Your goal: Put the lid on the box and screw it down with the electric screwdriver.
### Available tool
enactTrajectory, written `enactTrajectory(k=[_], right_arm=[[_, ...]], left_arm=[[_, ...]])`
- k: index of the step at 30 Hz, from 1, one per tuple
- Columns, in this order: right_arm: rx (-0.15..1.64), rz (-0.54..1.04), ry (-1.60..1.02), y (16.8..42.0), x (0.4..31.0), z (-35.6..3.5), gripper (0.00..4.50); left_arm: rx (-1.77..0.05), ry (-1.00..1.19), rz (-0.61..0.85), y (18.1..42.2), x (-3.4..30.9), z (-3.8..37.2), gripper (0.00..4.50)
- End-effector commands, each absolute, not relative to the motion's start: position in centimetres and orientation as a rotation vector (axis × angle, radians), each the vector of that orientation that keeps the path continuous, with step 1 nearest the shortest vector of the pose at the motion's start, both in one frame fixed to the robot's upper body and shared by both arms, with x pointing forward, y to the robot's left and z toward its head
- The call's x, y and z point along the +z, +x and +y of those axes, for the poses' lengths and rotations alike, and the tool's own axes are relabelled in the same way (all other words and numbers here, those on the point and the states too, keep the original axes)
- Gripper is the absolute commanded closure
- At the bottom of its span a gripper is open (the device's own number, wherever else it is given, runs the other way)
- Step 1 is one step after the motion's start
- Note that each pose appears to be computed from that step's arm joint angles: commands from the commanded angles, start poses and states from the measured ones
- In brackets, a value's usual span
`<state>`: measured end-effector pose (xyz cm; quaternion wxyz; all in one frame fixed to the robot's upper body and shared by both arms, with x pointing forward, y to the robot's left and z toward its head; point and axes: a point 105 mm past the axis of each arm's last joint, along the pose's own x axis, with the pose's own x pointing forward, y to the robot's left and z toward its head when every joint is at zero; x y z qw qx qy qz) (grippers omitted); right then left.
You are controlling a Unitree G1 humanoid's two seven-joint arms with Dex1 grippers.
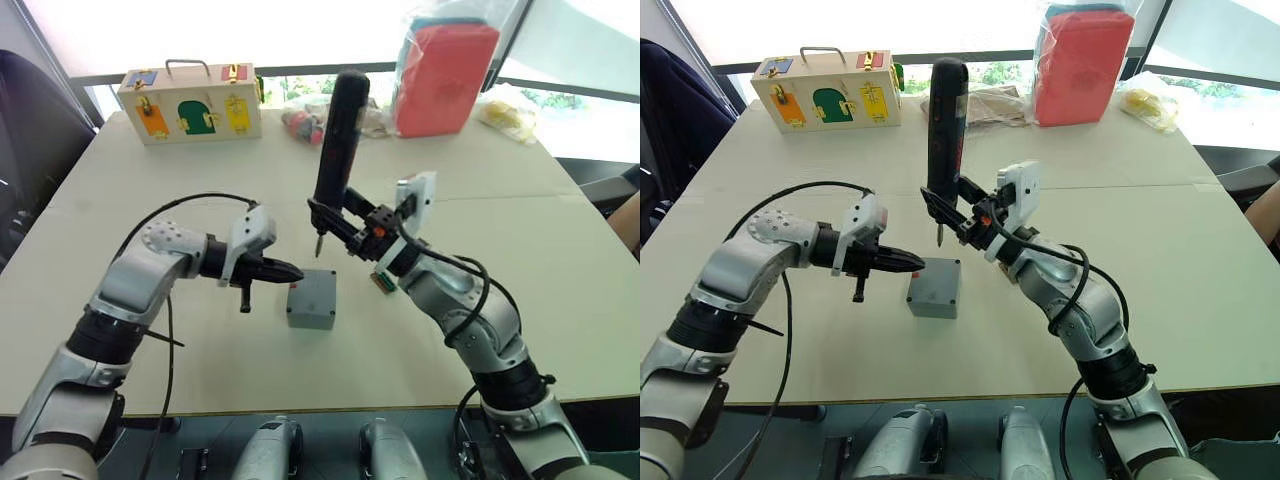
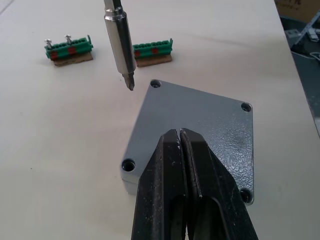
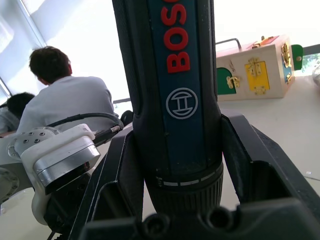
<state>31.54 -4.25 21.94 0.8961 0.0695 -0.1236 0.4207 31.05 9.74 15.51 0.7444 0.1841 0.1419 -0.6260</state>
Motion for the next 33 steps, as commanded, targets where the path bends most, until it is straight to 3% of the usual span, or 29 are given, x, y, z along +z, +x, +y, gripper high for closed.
enactTrajectory(k=[1,7,15,33], right_arm=[[0.874,-0.373,0.136,30.5,24.3,-5.0,2.70],[0.854,-0.362,0.118,30.0,23.9,-5.6,2.70],[0.851,-0.329,0.098,29.6,22.9,-5.7,2.70],[0.755,-0.290,0.116,31.1,21.1,-6.7,2.70]], left_arm=[[-1.368,0.469,0.300,31.1,14.8,9.3,4.50],[-1.357,0.489,0.317,31.6,13.4,8.8,4.50],[-1.368,0.496,0.301,31.5,14.0,8.1,4.50],[-1.376,0.515,0.320,31.3,13.7,8.4,4.50]])
